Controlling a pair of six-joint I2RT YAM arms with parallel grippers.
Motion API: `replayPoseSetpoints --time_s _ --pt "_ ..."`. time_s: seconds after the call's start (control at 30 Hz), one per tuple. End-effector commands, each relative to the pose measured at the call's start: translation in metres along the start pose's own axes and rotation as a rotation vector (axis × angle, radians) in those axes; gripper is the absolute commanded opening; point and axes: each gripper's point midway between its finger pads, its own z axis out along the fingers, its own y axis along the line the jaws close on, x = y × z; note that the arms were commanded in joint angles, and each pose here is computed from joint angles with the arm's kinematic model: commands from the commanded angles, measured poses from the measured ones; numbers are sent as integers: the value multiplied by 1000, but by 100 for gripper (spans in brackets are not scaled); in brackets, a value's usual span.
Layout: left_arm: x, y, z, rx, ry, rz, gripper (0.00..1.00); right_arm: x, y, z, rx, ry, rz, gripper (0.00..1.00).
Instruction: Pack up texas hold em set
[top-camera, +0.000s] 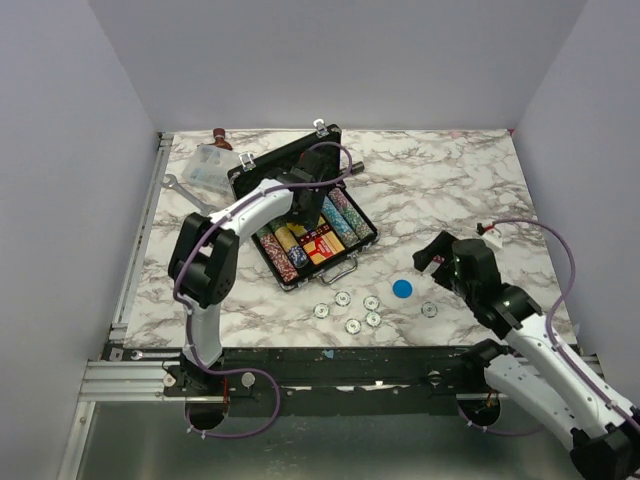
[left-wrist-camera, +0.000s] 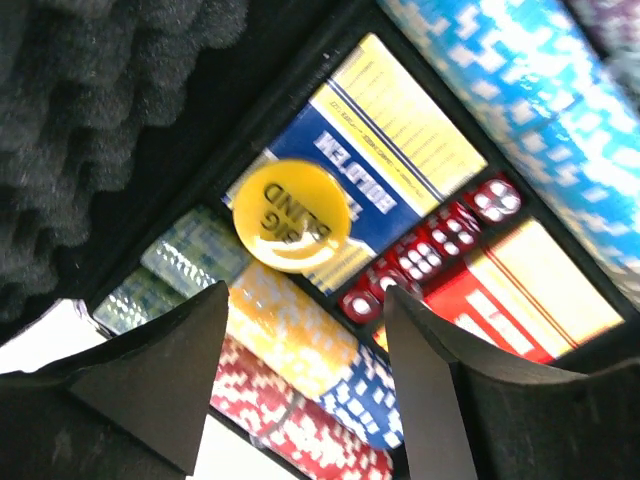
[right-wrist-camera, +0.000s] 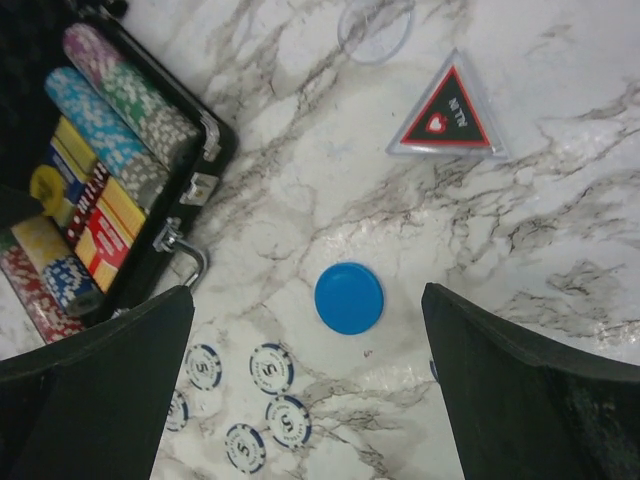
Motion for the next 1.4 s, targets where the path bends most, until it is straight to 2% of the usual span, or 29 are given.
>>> replayPoseSetpoints --time_s 0.0,0.13,0.33,0.5,0.63,0.83,1.0,1.37 --pt "-8 -27 -64 206 -50 -32 68 31 4 10 4 174 -67 100" --pt "-18 -54 -117 431 -125 -33 76 62 -4 25 72 333 -133 100" --pt "-26 -68 -176 596 -244 6 82 84 -13 37 173 417 -205 100" --pt "-10 -73 -185 641 -252 32 83 103 -10 34 292 460 -335 100" --pt "-8 -82 -197 686 -266 52 83 108 -18 39 399 466 -362 100" --pt "-6 -87 -211 732 -273 56 82 105 -20 42 398 433 -356 96" --pt "-4 -90 -221 748 -293 79 82 107 -16 51 370 412 -358 85" --pt "-1 -93 -216 735 -282 96 82 116 -15 67 393 421 -365 83"
